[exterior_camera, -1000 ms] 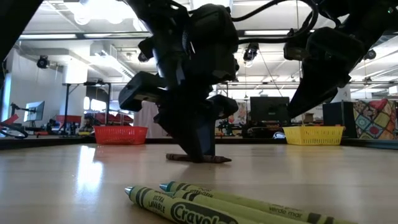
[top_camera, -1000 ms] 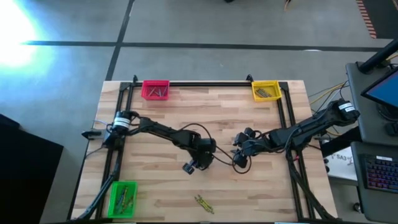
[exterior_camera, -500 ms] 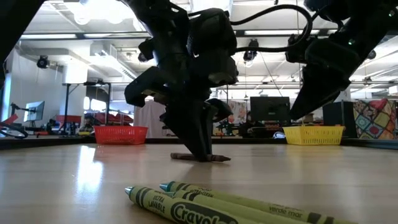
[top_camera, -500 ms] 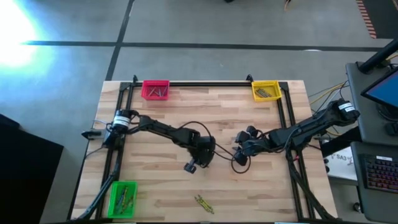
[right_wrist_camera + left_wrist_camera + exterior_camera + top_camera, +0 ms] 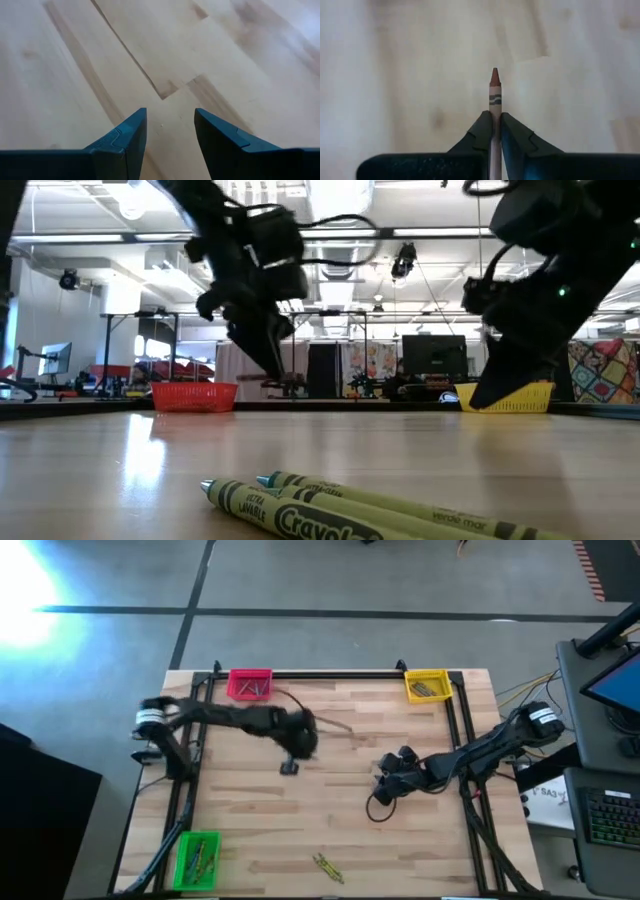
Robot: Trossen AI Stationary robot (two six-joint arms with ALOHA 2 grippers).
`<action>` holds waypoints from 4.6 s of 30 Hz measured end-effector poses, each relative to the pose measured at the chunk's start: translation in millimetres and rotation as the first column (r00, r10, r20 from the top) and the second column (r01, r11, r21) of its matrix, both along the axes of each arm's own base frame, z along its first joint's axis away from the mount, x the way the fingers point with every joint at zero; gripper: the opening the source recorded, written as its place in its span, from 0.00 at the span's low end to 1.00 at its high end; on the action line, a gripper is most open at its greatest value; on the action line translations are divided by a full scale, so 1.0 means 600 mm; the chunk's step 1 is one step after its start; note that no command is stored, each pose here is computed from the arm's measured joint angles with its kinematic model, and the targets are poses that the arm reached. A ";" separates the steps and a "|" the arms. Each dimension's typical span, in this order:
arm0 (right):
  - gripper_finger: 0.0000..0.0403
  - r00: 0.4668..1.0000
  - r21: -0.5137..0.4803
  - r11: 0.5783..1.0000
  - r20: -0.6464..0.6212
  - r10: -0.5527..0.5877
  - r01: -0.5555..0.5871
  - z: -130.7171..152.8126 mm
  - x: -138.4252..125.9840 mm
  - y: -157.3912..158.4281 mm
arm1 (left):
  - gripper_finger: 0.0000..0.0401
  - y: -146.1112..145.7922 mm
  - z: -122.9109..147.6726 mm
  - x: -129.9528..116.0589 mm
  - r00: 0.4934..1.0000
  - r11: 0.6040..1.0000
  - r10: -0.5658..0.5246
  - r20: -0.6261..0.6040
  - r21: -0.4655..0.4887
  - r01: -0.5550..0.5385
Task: Sort crayons
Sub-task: Put the brown crayon into the red bin, then put the green crayon into the yellow bin
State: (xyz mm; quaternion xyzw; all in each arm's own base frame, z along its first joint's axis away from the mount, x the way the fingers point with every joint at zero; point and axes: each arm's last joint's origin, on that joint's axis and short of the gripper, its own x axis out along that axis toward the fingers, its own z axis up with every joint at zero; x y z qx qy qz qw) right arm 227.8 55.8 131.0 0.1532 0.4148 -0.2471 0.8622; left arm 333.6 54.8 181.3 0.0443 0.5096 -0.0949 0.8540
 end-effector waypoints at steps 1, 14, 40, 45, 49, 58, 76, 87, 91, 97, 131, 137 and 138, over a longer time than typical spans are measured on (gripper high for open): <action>0.39 1.000 -0.002 1.000 -0.005 0.000 0.000 -0.007 0.003 0.001 | 0.01 0.015 0.009 -0.012 0.999 0.999 0.039 0.036 0.002 -0.040; 0.39 1.000 -0.047 0.999 0.030 -0.006 0.007 -0.043 0.034 0.008 | 0.01 0.183 0.081 -0.148 0.701 0.680 0.633 0.327 0.198 -0.706; 0.39 0.993 -0.018 1.000 0.120 0.011 -0.009 0.013 0.026 0.006 | 0.27 0.298 0.035 -0.263 0.339 0.300 0.929 0.151 0.232 -0.925; 0.39 0.993 -0.038 0.998 0.108 -0.039 0.043 -0.001 0.026 0.004 | 0.30 0.240 0.035 -0.222 0.563 0.567 0.818 0.122 0.000 -0.824; 0.39 0.977 0.069 0.986 0.143 -0.160 0.152 -0.016 0.032 0.007 | 0.29 0.163 0.027 -0.184 0.688 0.709 0.691 0.220 -0.023 -0.705; 0.39 0.969 0.155 0.988 0.239 -0.053 0.016 -0.020 0.079 0.073 | 0.27 -0.037 -0.014 -0.145 0.838 0.930 0.365 0.406 -0.126 -0.344; 0.39 0.999 0.126 0.992 0.029 0.024 -0.028 -0.009 0.233 0.309 | 0.25 -0.199 -0.075 -0.164 0.806 0.917 0.385 0.450 -0.282 -0.281; 0.39 0.996 0.147 0.985 -0.004 0.093 -0.092 0.019 0.271 0.365 | 0.25 -0.246 -0.095 -0.176 0.846 0.909 0.374 0.380 -0.332 -0.253; 0.39 0.986 0.203 0.967 -0.027 0.165 -0.156 0.030 0.275 0.372 | 0.25 -0.261 -0.093 -0.182 0.858 0.918 0.342 0.384 -0.333 -0.217; 0.39 0.985 0.245 0.958 -0.049 0.165 -0.148 0.037 0.279 0.368 | 0.25 -0.265 -0.095 -0.185 0.868 0.925 0.324 0.375 -0.320 -0.207; 0.27 0.946 0.068 0.997 -0.323 0.041 -0.020 0.002 0.242 0.325 | 0.25 -0.257 -0.097 -0.184 0.839 0.927 0.363 0.405 -0.245 -0.283; 0.13 0.921 0.097 0.994 -0.380 0.088 -0.055 -0.004 0.253 0.300 | 0.25 -0.256 -0.085 -0.185 0.825 0.919 0.379 0.419 -0.276 -0.282; 0.12 0.917 0.097 0.993 -0.389 0.094 -0.061 -0.005 0.255 0.295 | 0.25 -0.256 -0.081 -0.186 0.823 0.920 0.376 0.426 -0.277 -0.277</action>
